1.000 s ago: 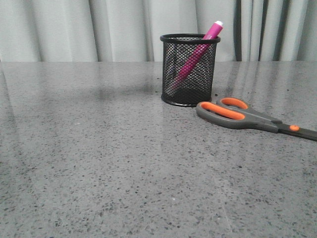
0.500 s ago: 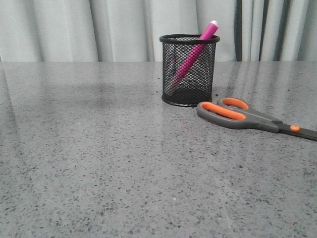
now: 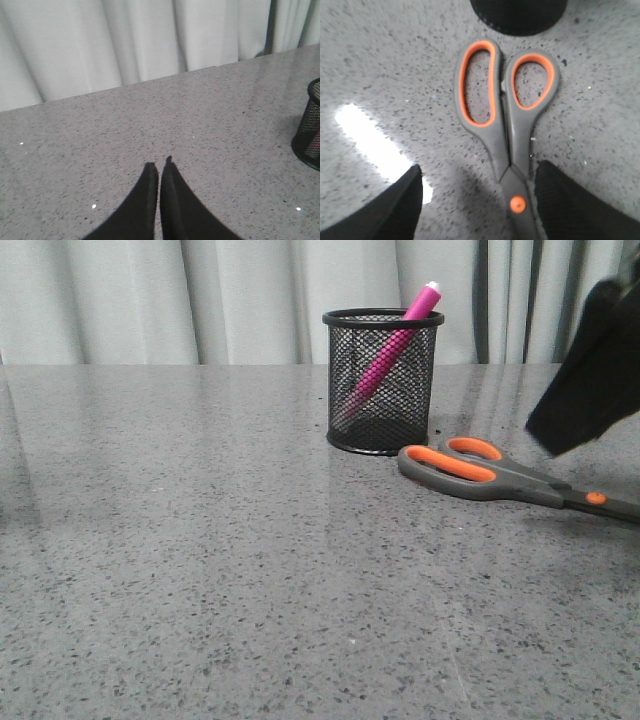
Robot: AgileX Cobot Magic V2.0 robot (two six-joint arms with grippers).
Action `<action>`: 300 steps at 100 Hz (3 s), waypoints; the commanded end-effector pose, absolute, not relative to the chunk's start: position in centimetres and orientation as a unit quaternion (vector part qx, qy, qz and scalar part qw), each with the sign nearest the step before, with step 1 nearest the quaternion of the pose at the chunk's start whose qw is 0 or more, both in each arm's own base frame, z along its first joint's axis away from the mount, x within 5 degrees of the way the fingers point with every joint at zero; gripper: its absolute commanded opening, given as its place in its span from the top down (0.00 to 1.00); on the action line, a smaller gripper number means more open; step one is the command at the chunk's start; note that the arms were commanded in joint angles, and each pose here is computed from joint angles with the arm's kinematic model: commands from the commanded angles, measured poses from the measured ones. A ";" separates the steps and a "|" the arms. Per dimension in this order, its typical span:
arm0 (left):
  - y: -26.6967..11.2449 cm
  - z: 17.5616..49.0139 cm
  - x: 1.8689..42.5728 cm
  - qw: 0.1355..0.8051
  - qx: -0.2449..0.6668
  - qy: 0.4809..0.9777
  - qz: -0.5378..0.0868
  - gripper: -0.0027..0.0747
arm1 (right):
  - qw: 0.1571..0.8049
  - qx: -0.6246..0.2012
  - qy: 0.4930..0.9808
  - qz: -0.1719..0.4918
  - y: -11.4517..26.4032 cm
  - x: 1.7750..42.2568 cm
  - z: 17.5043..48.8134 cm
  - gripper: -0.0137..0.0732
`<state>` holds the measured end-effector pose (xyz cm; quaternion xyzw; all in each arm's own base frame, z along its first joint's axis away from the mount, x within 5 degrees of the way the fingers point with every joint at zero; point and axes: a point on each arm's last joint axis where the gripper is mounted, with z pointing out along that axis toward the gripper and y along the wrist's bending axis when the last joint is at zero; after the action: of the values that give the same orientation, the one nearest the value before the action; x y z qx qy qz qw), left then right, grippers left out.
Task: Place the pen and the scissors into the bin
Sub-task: 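Lower the right gripper onto the scissors handle and grasp it, then lift the scissors upright with the right gripper above the mesh cup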
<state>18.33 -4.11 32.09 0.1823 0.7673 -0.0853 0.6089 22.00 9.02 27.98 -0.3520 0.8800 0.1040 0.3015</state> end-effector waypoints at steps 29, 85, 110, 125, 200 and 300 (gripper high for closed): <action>-3.1 33.0 16.7 0.638 0.148 0.752 -0.077 0.99 | 0.251 -0.393 0.881 0.074 10.2 26.7 27.2 0.35; -3.1 33.0 16.7 0.638 0.148 0.752 -0.077 0.99 | 0.212 -0.406 0.886 0.065 10.3 27.7 25.7 0.46; -3.1 33.0 16.7 0.638 0.148 0.752 -0.077 0.99 | 0.202 -0.407 0.888 0.069 10.3 27.5 25.8 0.93; -3.1 33.0 16.7 0.638 0.148 0.752 -0.077 0.99 | 0.220 -0.405 0.884 0.073 10.2 27.1 27.0 0.93; -3.1 33.1 16.7 0.641 0.132 0.751 -0.092 0.99 | 0.693 -0.190 0.693 0.064 11.0 23.0 36.3 0.93; -3.1 33.1 16.7 0.641 0.128 0.751 -0.094 0.99 | 0.709 -0.103 0.692 0.092 17.8 32.1 33.1 0.93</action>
<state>16.82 -3.25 31.91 0.1467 0.7623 -0.0879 0.6243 32.21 18.27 30.04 -0.1226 0.7389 0.0984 0.6552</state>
